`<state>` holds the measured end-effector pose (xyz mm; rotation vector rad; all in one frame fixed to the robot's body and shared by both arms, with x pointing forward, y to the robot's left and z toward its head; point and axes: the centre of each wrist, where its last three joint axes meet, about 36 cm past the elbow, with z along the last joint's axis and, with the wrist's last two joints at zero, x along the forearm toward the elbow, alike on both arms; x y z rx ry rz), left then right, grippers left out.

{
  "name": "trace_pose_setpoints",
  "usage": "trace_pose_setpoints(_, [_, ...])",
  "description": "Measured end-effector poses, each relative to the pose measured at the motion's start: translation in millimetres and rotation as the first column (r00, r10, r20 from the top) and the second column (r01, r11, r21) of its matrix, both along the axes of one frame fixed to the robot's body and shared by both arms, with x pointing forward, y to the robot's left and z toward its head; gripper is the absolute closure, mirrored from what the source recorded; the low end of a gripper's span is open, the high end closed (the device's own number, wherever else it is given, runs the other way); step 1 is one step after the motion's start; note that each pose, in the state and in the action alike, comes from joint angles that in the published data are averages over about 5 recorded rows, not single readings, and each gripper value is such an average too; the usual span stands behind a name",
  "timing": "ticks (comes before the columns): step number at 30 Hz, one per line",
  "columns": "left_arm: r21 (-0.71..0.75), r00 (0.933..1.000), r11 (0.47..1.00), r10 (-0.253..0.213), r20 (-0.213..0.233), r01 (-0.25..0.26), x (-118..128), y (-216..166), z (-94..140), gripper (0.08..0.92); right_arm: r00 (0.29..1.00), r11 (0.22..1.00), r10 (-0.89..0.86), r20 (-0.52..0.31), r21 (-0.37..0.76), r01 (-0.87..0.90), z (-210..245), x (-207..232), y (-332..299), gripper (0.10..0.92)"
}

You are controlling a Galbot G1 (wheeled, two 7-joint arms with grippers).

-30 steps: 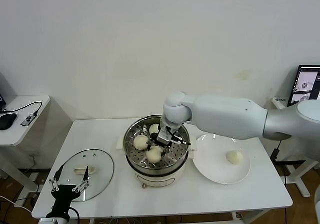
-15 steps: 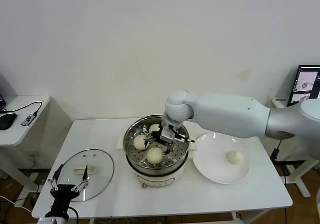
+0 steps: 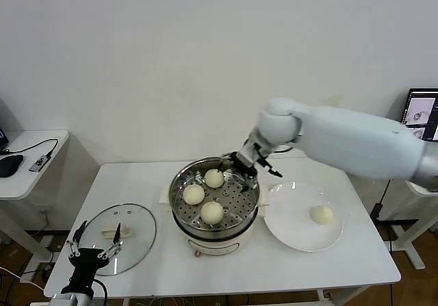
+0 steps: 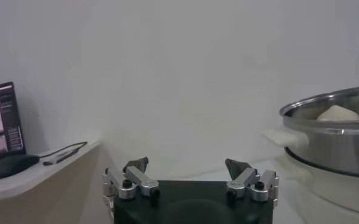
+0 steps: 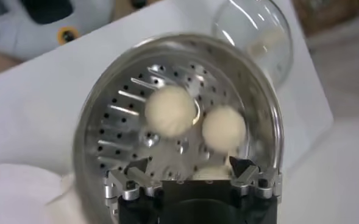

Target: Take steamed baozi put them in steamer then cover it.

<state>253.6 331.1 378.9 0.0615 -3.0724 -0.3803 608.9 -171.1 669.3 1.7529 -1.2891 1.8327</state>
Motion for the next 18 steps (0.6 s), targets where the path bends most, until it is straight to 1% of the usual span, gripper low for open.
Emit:
trace_pose_setpoints(3, [0.002, 1.0, 1.0, -0.009, 0.0, 0.009, 2, 0, 0, 0.177, 0.992, 0.992, -0.127, -0.015, 0.008, 0.127, 0, -4, -36, 0.2])
trace_pose_setpoints(8, [0.004, 0.9997, 1.0, -0.024, -0.007, 0.024, 4, -1, -2, 0.177, 0.952, 0.953, -0.302, -0.04, 0.013, 0.303, -16, -11, -96, 0.2])
trace_pose_setpoints(13, [0.006, 0.9992, 0.999, -0.036, -0.017, 0.036, 5, -2, -5, 0.177, 0.9, 0.902, -0.431, -0.064, -0.001, 0.432, -44, -18, -150, 0.2])
trace_pose_setpoints(18, [0.007, 0.9989, 0.999, -0.041, -0.021, 0.041, 5, -2, -5, 0.177, 0.85, 0.853, -0.522, -0.071, -0.041, 0.521, -78, -24, -194, 0.2])
